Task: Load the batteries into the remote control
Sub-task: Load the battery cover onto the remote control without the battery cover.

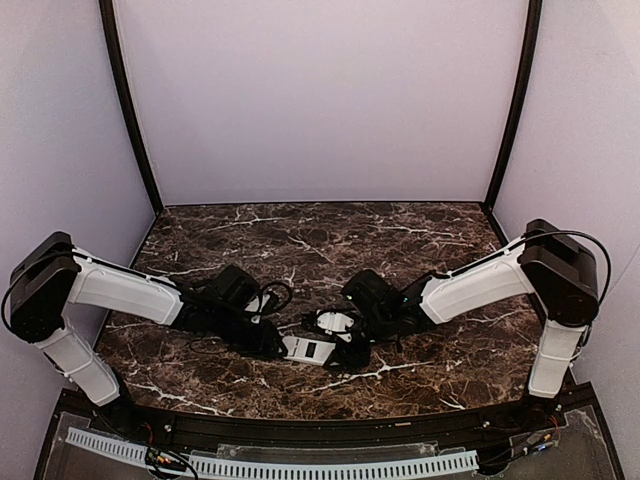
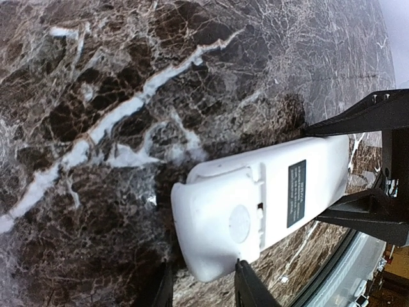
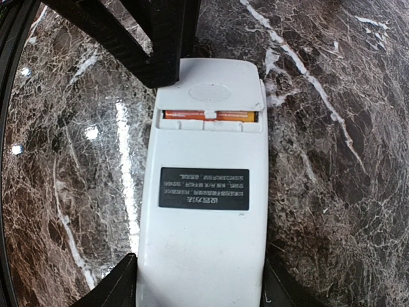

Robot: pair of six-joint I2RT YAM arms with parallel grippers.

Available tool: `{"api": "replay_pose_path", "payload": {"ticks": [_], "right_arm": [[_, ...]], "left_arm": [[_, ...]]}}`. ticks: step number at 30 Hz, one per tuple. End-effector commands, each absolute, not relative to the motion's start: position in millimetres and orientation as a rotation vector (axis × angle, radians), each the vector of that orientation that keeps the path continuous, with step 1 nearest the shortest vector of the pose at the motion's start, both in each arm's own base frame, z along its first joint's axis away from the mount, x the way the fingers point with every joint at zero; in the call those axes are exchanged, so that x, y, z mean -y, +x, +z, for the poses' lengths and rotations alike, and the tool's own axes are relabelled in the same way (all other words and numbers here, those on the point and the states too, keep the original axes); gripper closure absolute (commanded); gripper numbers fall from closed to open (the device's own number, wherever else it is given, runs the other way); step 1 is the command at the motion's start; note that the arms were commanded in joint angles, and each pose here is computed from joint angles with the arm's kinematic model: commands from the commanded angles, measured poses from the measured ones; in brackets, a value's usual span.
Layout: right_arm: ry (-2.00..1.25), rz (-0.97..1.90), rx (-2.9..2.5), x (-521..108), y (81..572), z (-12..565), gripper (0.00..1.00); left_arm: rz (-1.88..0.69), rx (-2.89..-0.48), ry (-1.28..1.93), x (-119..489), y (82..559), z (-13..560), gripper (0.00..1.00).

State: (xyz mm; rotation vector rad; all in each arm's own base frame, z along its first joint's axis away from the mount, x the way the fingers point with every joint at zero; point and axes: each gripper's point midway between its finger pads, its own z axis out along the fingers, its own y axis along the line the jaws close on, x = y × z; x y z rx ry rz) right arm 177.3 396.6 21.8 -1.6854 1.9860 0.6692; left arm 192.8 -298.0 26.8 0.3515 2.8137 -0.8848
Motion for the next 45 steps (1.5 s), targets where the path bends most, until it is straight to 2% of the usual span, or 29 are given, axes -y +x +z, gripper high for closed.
{"api": "replay_pose_path", "payload": {"ticks": [1, 13, 23, 33, 45], "right_arm": [[-1.708, 0.672, -2.067, -383, 169, 5, 0.4], [-1.713, 0.679, -2.064, -384, 168, 5, 0.39], [-1.717, 0.683, -2.059, -385, 168, 5, 0.39], [-1.72, 0.684, -2.068, -384, 167, 3, 0.38], [-1.728, 0.683, -2.079, -385, 167, -2, 0.39]], "left_arm": [[-0.868, -2.779, 0.377, 300, 199, 35, 0.67], [-0.895, -2.747, 0.389, 308, 206, 36, 0.65], [-0.908, -2.76, 0.391, 310, 204, 30, 0.72], [-0.869, -2.766, 0.379, 304, 206, 28, 0.86], [-1.001, -2.663, 0.429, 315, 205, 53, 0.9]]}}
